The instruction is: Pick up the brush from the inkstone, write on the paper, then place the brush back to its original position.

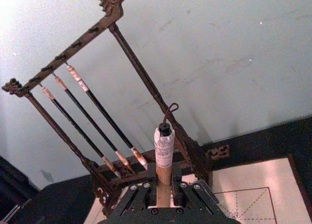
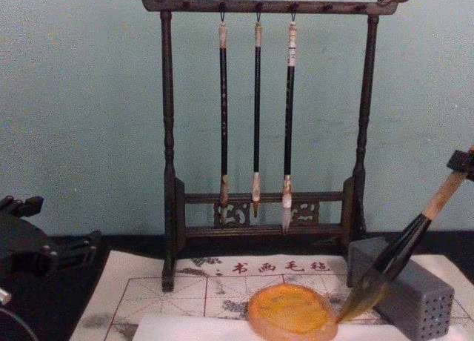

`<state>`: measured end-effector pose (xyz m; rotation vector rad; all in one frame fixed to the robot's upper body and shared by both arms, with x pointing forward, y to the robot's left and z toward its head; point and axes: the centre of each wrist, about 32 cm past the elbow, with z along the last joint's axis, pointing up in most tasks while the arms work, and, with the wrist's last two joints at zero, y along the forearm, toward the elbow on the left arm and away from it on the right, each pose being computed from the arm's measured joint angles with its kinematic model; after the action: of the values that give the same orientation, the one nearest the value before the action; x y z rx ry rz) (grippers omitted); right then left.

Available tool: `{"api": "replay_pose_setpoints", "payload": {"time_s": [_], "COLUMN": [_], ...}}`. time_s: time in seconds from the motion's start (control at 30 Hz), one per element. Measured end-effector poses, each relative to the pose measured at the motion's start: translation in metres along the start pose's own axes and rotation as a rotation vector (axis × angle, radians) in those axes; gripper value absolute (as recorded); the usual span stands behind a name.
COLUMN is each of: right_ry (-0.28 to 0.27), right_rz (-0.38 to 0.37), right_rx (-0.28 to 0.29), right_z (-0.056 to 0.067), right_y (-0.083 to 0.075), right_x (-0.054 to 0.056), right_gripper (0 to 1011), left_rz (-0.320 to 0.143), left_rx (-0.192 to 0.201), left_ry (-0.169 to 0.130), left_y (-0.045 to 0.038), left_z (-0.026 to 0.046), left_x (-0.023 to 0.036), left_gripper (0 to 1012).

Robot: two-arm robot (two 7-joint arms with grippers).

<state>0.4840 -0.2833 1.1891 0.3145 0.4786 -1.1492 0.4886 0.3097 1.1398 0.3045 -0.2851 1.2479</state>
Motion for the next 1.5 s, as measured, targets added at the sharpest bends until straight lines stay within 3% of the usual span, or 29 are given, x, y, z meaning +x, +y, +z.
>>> {"api": "replay_pose_setpoints", "payload": {"time_s": [0.4,0.77,1.1,1.5], "right_ry": [-0.018,-0.038,-0.020,-0.065], "right_rz": [0.048,0.111,0.124,0.103], "right_rx": [0.024,-0.013,-0.032,-0.038], "right_z": [0.009,0.009,0.009,0.005], "right_y": [-0.006,-0.019,-0.046,-0.072], "right_x": [-0.009,-0.014,-0.012,-0.006], "right_gripper": [200,200,200,200], "left_rz": [0.000,0.000,0.000,0.000], "left_rx": [0.000,0.000,0.000,0.000], "left_ry": [0.000,0.000,0.000,0.000], "left_y": [0.0000,0.0000,0.0000,0.0000], "left_z": [0.0000,0.0000,0.0000,0.0000], "left_x": [0.0000,0.0000,0.0000,0.0000], "left_gripper": [1001,1001,1001,1001]}}
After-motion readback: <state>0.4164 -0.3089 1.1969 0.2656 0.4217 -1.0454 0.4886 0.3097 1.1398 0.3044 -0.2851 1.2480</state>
